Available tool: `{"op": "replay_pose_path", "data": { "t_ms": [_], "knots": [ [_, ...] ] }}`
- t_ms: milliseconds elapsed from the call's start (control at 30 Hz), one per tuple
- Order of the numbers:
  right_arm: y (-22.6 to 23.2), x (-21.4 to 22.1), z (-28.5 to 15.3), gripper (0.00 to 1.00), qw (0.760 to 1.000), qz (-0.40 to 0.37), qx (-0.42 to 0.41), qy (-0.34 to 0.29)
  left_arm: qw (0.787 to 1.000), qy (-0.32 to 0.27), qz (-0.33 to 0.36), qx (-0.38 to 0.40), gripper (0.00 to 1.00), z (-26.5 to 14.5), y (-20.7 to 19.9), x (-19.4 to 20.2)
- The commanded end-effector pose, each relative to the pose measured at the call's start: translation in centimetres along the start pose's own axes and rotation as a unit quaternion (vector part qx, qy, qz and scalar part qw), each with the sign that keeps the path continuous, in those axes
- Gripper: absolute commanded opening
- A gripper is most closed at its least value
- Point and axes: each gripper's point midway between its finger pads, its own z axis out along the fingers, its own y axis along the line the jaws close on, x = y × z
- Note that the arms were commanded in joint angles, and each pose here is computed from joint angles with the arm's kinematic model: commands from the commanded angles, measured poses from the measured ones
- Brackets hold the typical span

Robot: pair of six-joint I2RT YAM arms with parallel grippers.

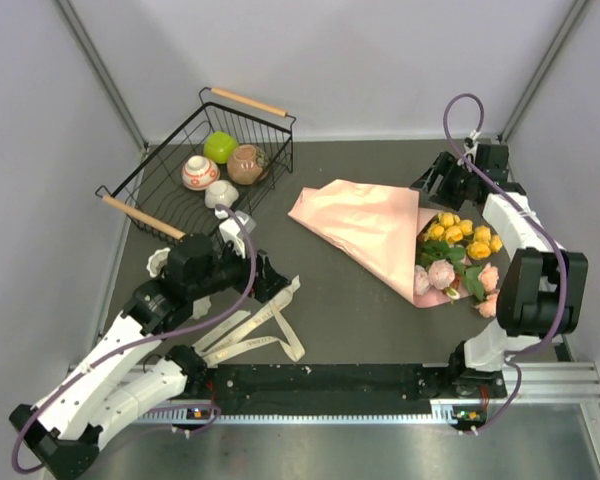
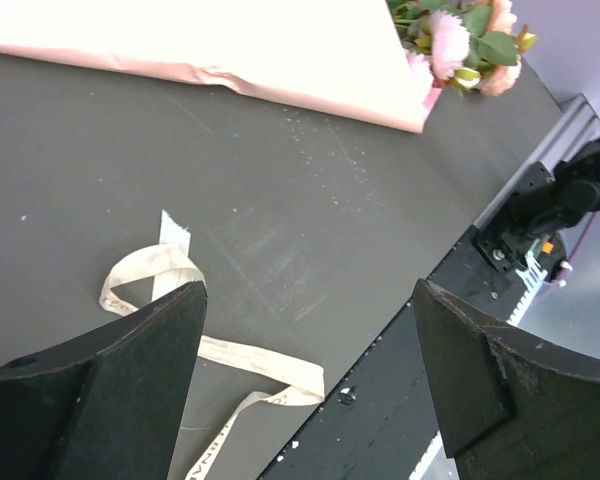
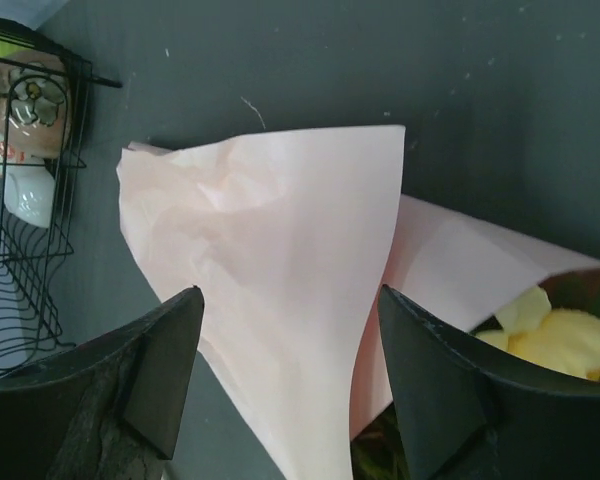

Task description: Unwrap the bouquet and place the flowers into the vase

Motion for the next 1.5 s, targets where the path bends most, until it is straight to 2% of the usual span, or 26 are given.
{"op": "replay_pose_path", "data": {
  "t_ms": [0,133,300,500,700,867,900,933,1033,1167,1267,1333,1433,1467],
  "knots": [
    [1.9,-2.6,2.0,0.72,0.998,-0.009,-0.059,-0.001,0.997,-0.041,0.024,0.064,0.89,-1.4,-2.9,-2.4],
    [0.6,-3.9,3.5,0.73,0.999,-0.017,-0.031,-0.011,0.994,-0.047,0.026,0.099,0.89,-2.4,-4.3,-2.3],
    [-1.0,-2.6,5.8,0.77,0.999,-0.014,-0.025,0.019,0.989,-0.055,0.032,0.134,0.89,-3.7,-5.7,-2.2],
    [-0.1,-0.4,8.0,0.78,0.994,0.012,-0.092,0.055,0.986,-0.055,0.057,0.148,0.9,-4.9,-6.5,-2.4],
    [1.0,-0.5,7.4,0.7,0.994,0.005,-0.099,0.046,0.986,-0.048,0.067,0.145,0.9,-5.9,-6.8,-2.8],
    [3.8,0.8,6.1,0.66,0.986,0.019,-0.154,0.054,0.984,-0.049,0.06,0.157,0.9,-6.4,-7.6,-3.2],
    [3.6,0.9,5.9,0.66,0.988,0.014,-0.142,0.054,0.985,-0.046,0.054,0.157,0.9,-6.5,-7.6,-3.1],
    [2.3,0.8,5.8,0.67,0.995,0.0,-0.092,0.041,0.984,-0.048,0.054,0.162,0.9,-6.8,-7.9,-3.5],
    [-0.4,-1.6,4.2,0.77,1.0,-0.012,-0.014,-0.004,0.984,-0.047,0.043,0.168,0.9,-7.4,-8.4,-3.6],
    [-1.8,-2.7,3.1,0.81,1.0,0.013,-0.014,-0.009,0.984,-0.037,0.022,0.174,0.9,-7.9,-8.8,-3.2],
    [-1.6,-2.3,3.5,0.81,1.0,0.008,-0.029,0.004,0.985,-0.031,0.0,0.171,0.91,-7.5,-8.5,-2.7],
    [-1.8,-2.1,4.1,0.82,0.999,0.013,-0.032,0.012,0.984,-0.007,-0.024,0.178,0.9,-6.2,-8.3,-1.6],
    [-2.0,-1.8,4.8,0.82,0.999,0.02,-0.039,0.021,0.981,0.041,-0.06,0.18,0.84,-3.6,-7.7,0.0],
    [-2.1,-1.7,5.1,0.82,0.999,0.021,-0.039,0.024,0.981,0.037,-0.057,0.182,0.82,-2.8,-7.5,-0.2]
  ]
}}
